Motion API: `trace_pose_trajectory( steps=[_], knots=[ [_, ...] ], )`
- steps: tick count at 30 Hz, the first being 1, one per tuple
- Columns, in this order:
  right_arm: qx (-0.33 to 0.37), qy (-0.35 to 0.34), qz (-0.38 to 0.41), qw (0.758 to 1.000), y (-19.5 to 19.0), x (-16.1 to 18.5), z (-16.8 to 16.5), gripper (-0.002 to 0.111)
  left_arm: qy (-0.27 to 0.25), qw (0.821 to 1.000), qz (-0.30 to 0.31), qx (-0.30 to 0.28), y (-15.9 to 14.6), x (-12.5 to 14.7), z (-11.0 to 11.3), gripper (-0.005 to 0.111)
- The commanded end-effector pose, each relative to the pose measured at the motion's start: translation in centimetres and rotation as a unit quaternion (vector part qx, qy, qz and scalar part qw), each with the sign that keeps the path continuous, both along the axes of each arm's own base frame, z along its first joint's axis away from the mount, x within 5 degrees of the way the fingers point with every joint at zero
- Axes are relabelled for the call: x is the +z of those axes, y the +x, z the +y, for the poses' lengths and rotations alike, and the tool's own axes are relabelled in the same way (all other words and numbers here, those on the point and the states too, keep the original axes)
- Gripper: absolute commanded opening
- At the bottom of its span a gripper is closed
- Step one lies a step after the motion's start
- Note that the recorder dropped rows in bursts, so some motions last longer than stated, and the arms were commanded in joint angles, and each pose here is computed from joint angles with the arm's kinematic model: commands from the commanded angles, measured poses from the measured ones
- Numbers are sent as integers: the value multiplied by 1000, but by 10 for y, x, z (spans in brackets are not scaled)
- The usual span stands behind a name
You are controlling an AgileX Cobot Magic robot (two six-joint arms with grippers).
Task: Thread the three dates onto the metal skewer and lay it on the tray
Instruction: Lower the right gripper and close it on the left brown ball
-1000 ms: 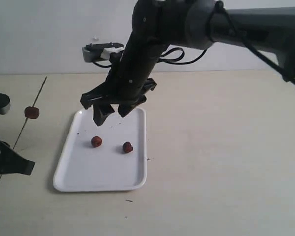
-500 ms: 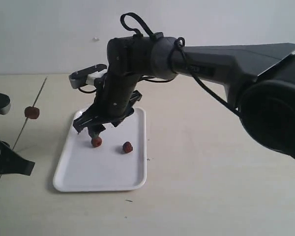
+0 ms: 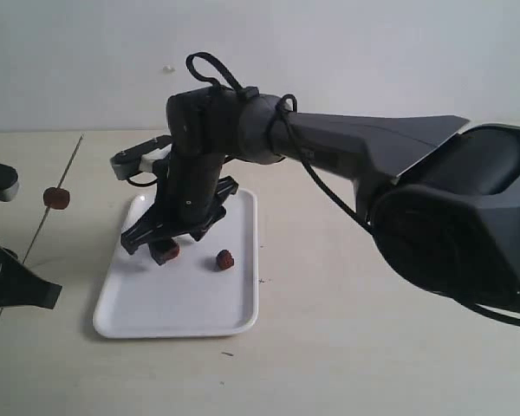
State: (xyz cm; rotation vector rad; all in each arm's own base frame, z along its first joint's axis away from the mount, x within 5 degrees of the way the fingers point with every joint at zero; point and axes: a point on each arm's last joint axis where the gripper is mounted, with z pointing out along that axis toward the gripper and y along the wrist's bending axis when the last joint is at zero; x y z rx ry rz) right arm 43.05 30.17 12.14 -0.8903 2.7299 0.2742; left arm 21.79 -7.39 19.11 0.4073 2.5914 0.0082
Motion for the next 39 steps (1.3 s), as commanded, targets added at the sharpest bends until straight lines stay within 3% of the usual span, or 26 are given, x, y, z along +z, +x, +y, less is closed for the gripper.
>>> trace_pose_trajectory(
  steps=[1,28,35,39],
  knots=[
    [-5,7,-8,1000,3,0,2,62,-4,1000,-5,2,-1,1,1,0],
    [-17,26,10,999,2,-14,6,59,-6,1000,-6,3,0,1,0,0],
    [-16,15,25,999,-1,-15,4,46,-6,1000,-6,3,0,1,0,0],
    [-25,15,31,999,-2,-15,4,31,-6,1000,-6,3,0,1,0,0]
  ],
)
